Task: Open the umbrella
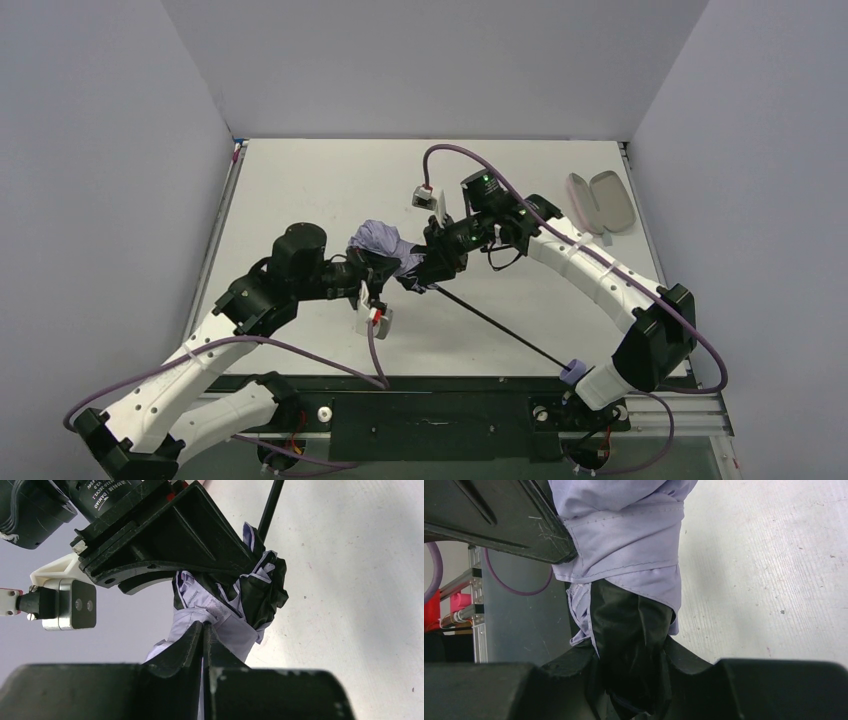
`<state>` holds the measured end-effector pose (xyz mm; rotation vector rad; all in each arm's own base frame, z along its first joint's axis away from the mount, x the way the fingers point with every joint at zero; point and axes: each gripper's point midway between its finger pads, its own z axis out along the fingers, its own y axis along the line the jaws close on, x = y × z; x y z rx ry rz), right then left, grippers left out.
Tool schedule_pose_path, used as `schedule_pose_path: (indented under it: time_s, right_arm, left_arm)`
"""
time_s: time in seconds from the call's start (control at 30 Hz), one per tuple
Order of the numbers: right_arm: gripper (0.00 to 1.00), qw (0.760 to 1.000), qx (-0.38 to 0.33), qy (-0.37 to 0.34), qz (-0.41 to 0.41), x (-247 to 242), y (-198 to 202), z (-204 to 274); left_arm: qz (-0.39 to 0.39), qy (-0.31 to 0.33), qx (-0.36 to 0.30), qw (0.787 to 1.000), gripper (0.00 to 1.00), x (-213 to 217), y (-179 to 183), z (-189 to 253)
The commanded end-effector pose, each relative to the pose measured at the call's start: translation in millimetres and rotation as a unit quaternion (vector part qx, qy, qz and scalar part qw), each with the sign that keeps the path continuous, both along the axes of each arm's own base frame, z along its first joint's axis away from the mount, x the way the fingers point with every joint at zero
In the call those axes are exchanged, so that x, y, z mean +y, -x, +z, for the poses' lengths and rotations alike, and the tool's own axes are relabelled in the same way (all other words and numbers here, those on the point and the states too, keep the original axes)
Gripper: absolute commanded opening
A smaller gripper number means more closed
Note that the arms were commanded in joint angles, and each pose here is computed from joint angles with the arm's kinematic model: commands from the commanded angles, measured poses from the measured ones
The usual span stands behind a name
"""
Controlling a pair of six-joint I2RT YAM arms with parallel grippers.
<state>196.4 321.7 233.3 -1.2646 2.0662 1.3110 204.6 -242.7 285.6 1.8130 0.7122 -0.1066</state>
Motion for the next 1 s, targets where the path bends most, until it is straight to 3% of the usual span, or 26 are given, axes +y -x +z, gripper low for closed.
schedule_pose_path:
  time_s: [0.0,0.3,0.63,0.97]
  right_arm:
    - [0.0,0.997,-0.038,-0.05,0.049,6.4,19.8,37.2]
    - [0.0,0.996,-0.064,-0.029,0.058,4.1,17.8,33.3]
    - [0.0,0.996,-0.066,-0.025,0.06,7.1,16.2,32.9]
    - [0.0,0.996,-0.07,-0.021,0.058,3.0,15.7,30.5]
  left_arm:
    - [0.017,0.015,-0.028,0.999,0.0,-2.8,-11.5,14.5]
    - [0.079,0.107,-0.017,0.991,0.0,-8.1,-33.2,50.7]
    - [0.16,0.209,-0.029,0.964,0.0,-5.2,-66.4,97.2]
    - [0.213,0.232,-0.004,0.949,0.0,7.9,-76.9,98.4]
